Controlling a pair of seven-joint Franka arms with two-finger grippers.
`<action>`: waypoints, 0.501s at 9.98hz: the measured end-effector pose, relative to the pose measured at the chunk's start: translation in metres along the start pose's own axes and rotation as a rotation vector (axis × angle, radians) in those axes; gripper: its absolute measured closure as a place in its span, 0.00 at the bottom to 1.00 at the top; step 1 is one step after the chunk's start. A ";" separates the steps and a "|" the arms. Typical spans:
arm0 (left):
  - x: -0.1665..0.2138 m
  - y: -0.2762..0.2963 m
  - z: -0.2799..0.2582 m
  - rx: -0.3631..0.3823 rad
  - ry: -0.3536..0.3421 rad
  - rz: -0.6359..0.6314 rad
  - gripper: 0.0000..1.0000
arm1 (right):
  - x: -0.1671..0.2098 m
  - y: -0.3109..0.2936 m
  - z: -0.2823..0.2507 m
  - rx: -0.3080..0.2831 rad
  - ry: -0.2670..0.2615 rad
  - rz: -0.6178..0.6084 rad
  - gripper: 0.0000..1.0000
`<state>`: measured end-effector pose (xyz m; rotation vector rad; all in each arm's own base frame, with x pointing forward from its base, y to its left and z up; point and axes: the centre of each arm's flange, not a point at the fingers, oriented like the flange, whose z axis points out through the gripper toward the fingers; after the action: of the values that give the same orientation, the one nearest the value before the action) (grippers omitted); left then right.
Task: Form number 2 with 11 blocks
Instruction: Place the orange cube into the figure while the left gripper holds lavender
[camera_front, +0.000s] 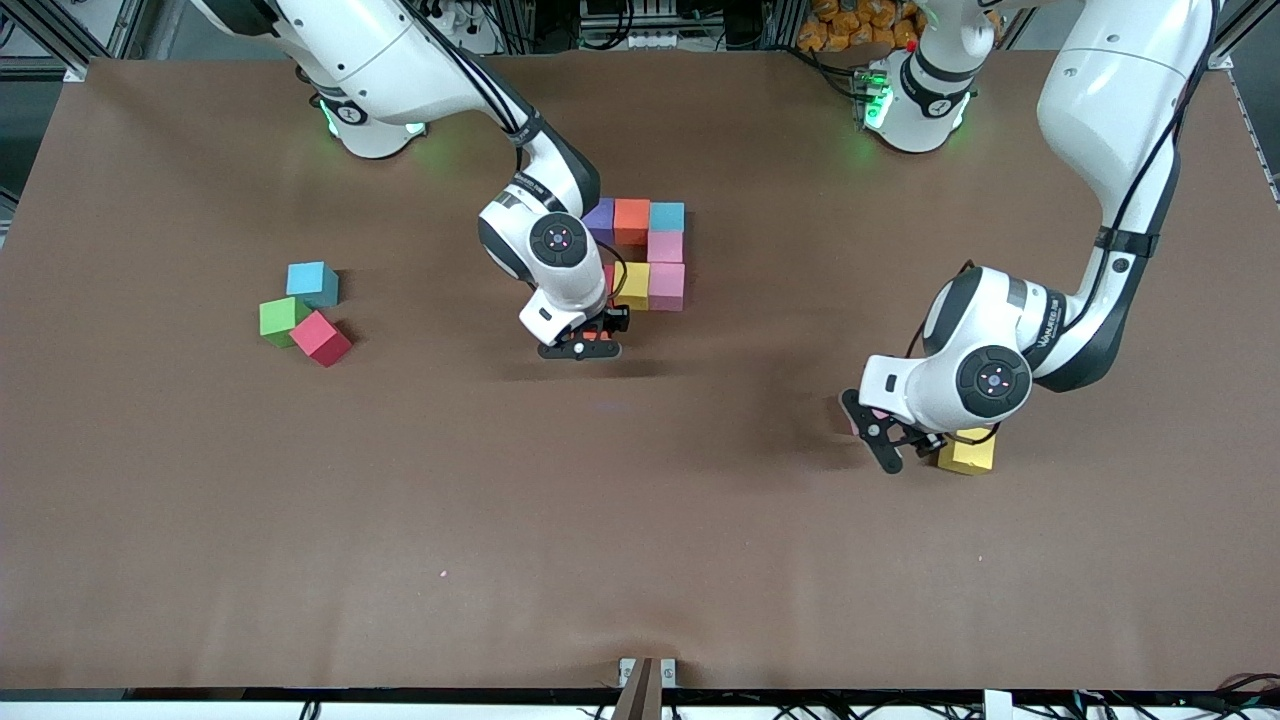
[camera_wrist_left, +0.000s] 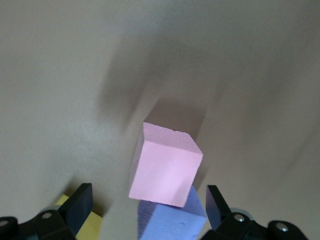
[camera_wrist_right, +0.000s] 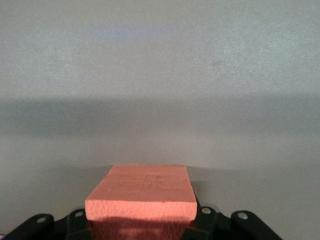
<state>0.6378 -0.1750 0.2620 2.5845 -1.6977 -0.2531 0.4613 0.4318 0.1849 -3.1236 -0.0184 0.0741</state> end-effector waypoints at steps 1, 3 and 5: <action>-0.001 -0.002 0.005 -0.001 -0.001 0.051 0.00 | 0.000 0.000 0.000 0.000 0.000 0.000 0.41; -0.001 -0.005 0.013 0.014 -0.017 0.114 0.00 | 0.000 0.000 0.000 0.000 0.000 0.000 0.41; 0.002 -0.004 0.021 0.019 -0.020 0.132 0.00 | 0.000 0.000 0.000 0.000 0.000 0.000 0.41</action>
<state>0.6392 -0.1744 0.2404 2.4770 -1.8764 -0.2602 0.4612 0.4319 0.1849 -3.1236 -0.0186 0.0742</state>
